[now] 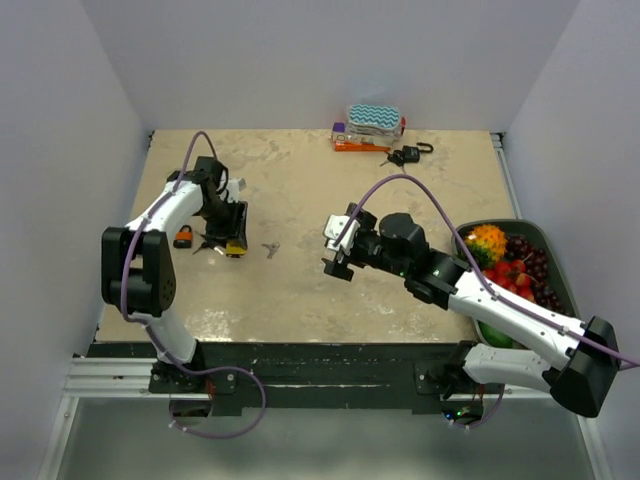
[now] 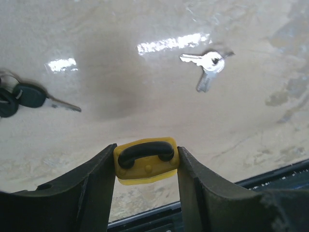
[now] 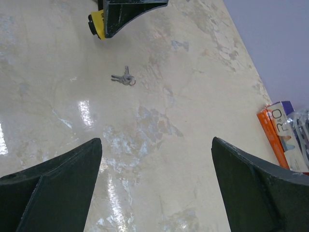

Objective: Lock with the key
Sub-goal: Place the lock at the center of the board.

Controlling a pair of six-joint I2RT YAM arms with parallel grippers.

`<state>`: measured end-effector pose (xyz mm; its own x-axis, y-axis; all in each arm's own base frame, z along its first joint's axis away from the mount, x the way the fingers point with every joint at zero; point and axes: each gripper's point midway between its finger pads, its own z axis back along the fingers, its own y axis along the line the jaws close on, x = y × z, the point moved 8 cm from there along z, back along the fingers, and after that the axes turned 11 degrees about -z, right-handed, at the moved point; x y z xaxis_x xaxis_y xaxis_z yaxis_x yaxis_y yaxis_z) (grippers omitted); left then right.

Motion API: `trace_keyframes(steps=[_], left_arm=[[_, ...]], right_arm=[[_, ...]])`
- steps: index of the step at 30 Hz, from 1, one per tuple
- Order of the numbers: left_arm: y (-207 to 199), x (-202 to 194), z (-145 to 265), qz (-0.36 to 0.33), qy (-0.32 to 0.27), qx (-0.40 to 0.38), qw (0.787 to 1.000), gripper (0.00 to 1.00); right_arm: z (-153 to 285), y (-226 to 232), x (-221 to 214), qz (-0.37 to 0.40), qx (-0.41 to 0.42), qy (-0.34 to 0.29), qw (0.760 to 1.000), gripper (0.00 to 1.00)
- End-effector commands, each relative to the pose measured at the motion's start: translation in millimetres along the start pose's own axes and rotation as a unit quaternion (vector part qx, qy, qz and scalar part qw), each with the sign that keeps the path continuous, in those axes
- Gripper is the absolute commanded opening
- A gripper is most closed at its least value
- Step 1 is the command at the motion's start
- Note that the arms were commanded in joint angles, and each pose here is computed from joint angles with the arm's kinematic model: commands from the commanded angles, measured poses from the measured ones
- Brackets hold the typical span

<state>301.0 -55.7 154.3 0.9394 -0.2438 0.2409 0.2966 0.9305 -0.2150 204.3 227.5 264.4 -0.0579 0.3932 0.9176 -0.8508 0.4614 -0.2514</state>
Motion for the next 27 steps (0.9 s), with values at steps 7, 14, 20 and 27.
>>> trace_keyframes(steps=[7, 14, 20, 27], left_arm=[[9.9, 28.9, -28.6, 0.008, 0.025, 0.021, 0.999, 0.0], [12.1, 30.4, -48.5, 0.013, 0.053, 0.022, 0.998, 0.02], [14.4, 26.0, -62.9, 0.025, 0.076, 0.021, 0.997, 0.11], [15.8, 25.8, -65.2, 0.029, 0.079, 0.027, 0.996, 0.37]], right_arm=[[6.2, -14.8, 0.1, -0.029, -0.04, -0.003, 0.999, 0.98], [3.2, -18.3, -1.2, -0.027, -0.045, 0.004, 0.999, 0.99], [1.6, -21.2, 0.6, -0.023, -0.049, 0.007, 0.999, 0.99], [0.0, -24.7, 0.3, -0.027, -0.054, 0.013, 0.998, 0.99]])
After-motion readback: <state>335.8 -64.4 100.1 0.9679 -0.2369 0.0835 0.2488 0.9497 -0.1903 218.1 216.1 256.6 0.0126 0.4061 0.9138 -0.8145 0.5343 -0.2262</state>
